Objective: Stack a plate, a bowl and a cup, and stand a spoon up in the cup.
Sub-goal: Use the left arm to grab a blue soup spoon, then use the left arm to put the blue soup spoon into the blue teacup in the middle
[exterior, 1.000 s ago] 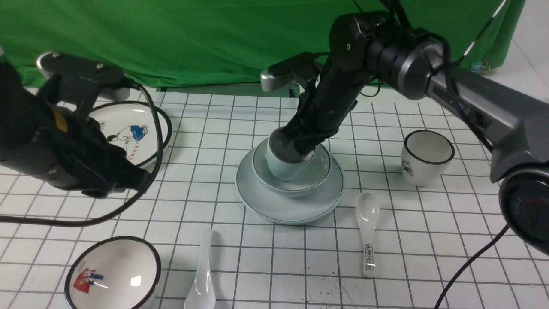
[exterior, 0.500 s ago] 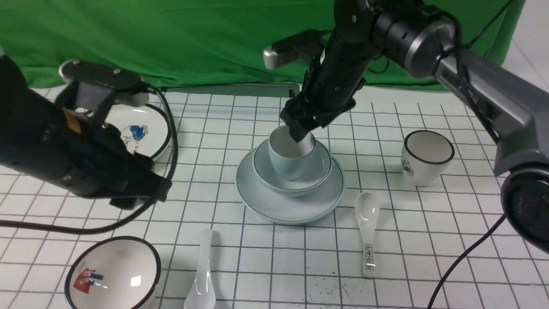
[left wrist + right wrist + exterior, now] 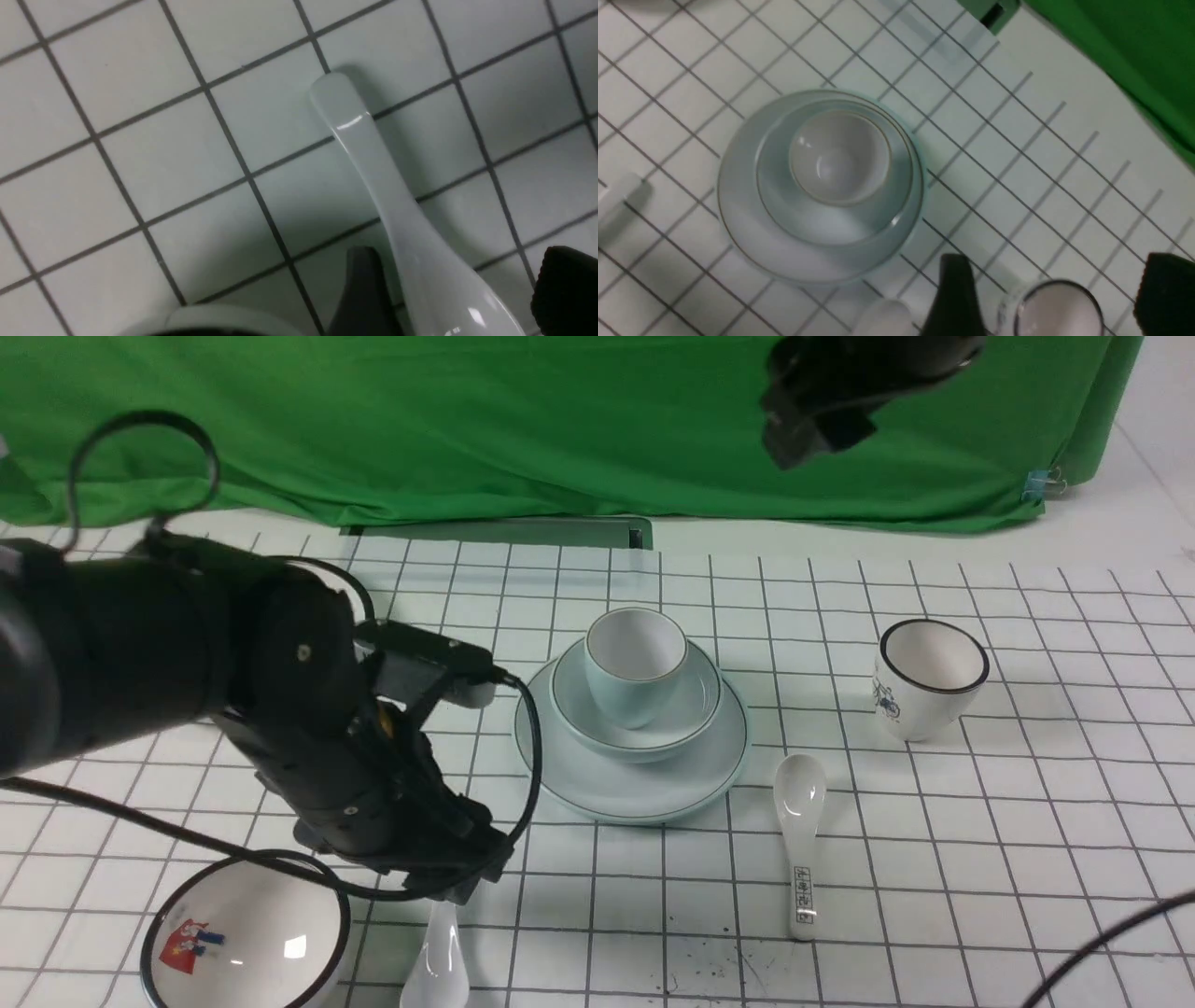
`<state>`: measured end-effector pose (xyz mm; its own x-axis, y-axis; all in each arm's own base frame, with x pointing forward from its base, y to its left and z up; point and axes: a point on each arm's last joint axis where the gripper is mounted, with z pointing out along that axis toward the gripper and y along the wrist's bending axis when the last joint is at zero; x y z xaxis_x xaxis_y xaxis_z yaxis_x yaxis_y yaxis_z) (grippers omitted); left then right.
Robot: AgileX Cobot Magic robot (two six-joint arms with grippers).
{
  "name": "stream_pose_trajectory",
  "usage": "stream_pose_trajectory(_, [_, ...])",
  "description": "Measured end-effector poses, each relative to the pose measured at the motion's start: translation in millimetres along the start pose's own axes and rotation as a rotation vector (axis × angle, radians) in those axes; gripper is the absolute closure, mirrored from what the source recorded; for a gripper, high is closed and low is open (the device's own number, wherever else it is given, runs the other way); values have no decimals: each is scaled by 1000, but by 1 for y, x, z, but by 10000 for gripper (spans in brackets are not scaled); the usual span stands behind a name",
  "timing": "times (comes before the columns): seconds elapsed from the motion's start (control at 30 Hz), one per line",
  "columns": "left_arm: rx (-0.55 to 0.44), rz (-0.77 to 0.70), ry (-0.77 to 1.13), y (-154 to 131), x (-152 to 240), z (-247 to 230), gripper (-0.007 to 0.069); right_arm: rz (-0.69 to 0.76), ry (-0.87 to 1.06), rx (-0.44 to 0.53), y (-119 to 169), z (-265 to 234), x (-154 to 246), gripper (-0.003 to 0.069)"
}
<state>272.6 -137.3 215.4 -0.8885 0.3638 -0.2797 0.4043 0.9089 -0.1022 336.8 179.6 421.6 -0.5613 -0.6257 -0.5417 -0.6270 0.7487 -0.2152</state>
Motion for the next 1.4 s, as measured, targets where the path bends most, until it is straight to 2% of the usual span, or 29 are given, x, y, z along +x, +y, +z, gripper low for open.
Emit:
stream_pose_trajectory(0.23, [-13,-106,-31,4,-11,35,220,-13,5,52,1,-43,32,142])
stream_pose_trajectory(0.63, [-27,-178,44,7,-18,59,283,-37,14,58,1,-45,36,142])
stream_pose_trajectory(0.77, [-36,-167,70,7,-21,61,339,-43,14,58,1,-45,36,142])
stream_pose_trajectory(0.97, [-58,-139,75,9,-26,59,533,-52,15,58,1,-45,36,142])
stream_pose_trajectory(1.0, [-61,-134,71,9,-28,58,540,-52,15,58,1,-45,36,142])
stream_pose_trajectory(1.13, [-60,-100,1,7,-42,36,540,-56,15,59,1,-45,36,142])
stream_pose_trajectory(1.3, [-26,-70,-212,-1,-60,-27,540,-62,14,59,1,-45,36,142])
stream_pose_trajectory(1.33, [-1,-68,-329,-5,-63,-54,540,-62,10,60,1,-46,36,142])
stream_pose_trajectory(1.4, [34,-68,-474,-9,-67,-77,540,-62,7,65,1,-48,36,142])
